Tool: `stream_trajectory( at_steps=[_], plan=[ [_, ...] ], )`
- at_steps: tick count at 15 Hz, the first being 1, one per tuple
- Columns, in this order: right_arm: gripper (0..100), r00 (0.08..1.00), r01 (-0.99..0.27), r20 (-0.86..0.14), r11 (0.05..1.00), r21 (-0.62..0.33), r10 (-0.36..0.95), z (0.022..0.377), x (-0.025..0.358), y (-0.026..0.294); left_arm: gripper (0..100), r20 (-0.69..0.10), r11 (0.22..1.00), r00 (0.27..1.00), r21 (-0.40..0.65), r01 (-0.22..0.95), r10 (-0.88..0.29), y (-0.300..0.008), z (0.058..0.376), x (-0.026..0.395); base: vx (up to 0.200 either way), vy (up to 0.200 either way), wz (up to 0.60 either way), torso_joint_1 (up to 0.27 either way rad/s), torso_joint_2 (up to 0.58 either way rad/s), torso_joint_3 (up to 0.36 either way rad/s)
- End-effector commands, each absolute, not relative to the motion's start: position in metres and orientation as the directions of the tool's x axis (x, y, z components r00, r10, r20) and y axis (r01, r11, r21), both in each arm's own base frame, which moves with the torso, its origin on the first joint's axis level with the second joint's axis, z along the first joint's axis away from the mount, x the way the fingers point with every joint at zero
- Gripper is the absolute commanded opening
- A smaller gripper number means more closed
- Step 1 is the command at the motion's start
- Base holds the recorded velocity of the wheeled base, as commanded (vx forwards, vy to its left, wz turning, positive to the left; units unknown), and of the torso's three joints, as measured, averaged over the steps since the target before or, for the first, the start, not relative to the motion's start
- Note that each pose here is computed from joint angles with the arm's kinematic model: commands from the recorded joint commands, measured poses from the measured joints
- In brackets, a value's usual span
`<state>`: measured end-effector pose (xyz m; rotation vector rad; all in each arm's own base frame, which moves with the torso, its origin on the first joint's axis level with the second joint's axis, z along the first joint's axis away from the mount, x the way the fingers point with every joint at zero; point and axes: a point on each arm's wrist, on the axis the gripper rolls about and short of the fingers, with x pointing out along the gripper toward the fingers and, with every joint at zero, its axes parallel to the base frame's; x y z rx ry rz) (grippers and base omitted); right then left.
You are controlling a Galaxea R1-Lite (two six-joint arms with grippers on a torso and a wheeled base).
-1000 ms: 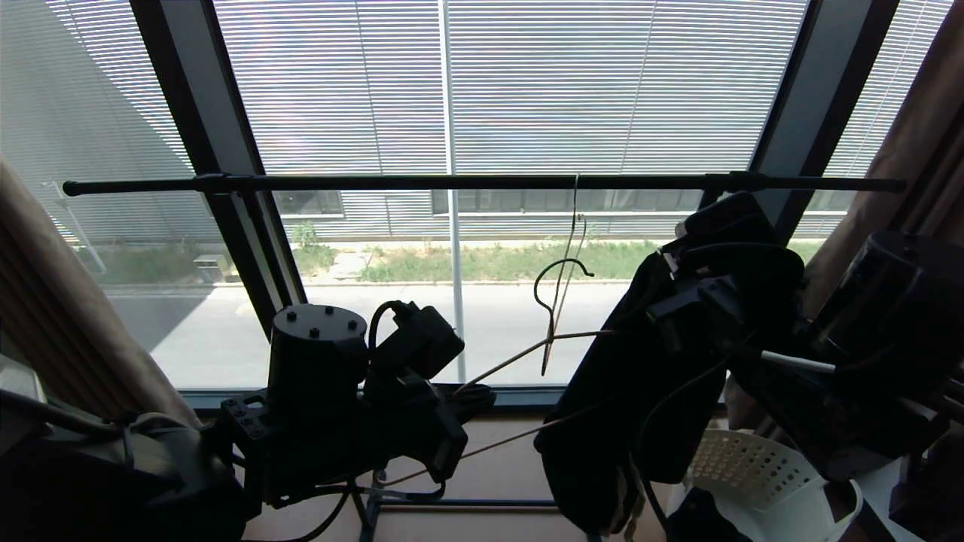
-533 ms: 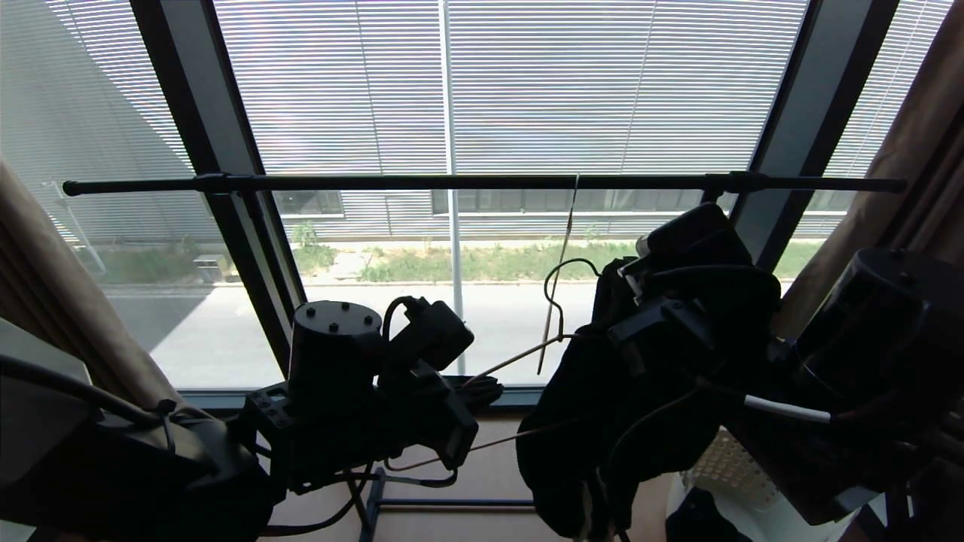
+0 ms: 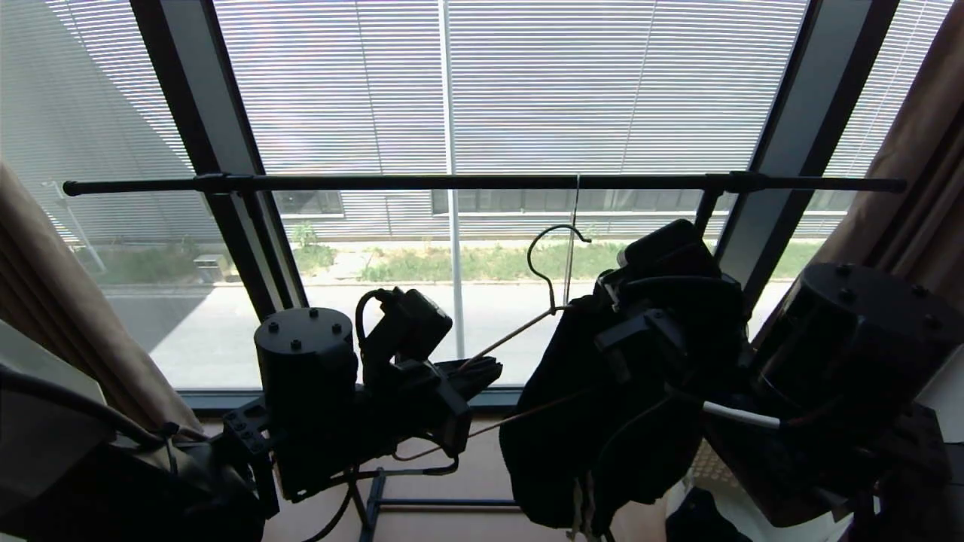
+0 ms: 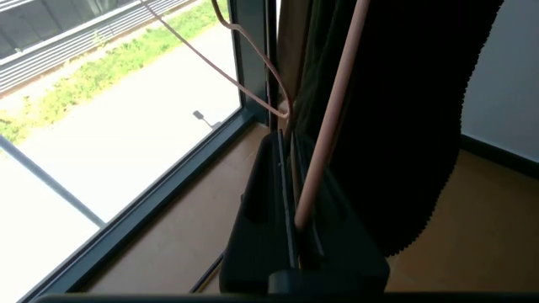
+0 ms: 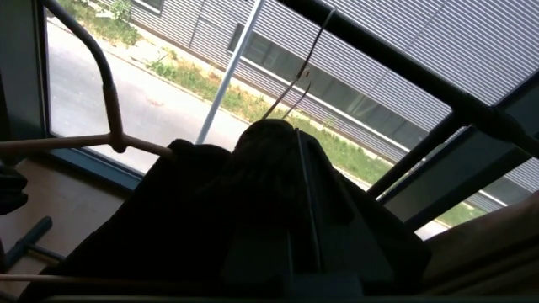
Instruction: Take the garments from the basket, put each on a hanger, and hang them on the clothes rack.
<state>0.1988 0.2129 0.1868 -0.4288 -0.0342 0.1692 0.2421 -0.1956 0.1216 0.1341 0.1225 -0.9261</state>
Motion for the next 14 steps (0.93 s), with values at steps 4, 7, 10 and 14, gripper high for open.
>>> stream_trajectory(
  at_steps=[4, 7, 10, 14],
  plan=[
    [100, 0.985, -0.162, -0.018, 0.889, -0.428, 0.171, 0.182, 0.198, 0.213, 0, -0.165, 0.594, 0.595, 0.062, 0.802, -0.786, -0.195, 0.12, 0.243, 0.0, 0.0, 0.0, 0.0, 0.0, 0.0],
    [100, 0.988, -0.142, 0.0, 0.899, -0.414, 0.156, 0.188, 0.196, 0.207, 0, -0.159, 0.596, 0.597, 0.064, 0.801, -0.786, -0.195, 0.122, 0.243, 0.0, 0.0, 0.0, 0.0, 0.0, 0.0],
    [100, 0.995, -0.086, 0.02, 0.913, -0.398, 0.102, 0.197, 0.197, 0.187, 0, -0.142, 0.612, 0.615, 0.071, 0.788, -0.775, -0.193, 0.123, 0.243, 0.0, 0.0, 0.0, 0.0, 0.0, 0.0],
    [100, 0.996, -0.066, 0.028, 0.917, -0.393, 0.084, 0.201, 0.194, 0.177, 0, -0.117, 0.617, 0.622, 0.078, 0.783, -0.774, -0.193, 0.125, 0.243, 0.0, 0.0, 0.0, 0.0, 0.0, 0.0]
  ],
)
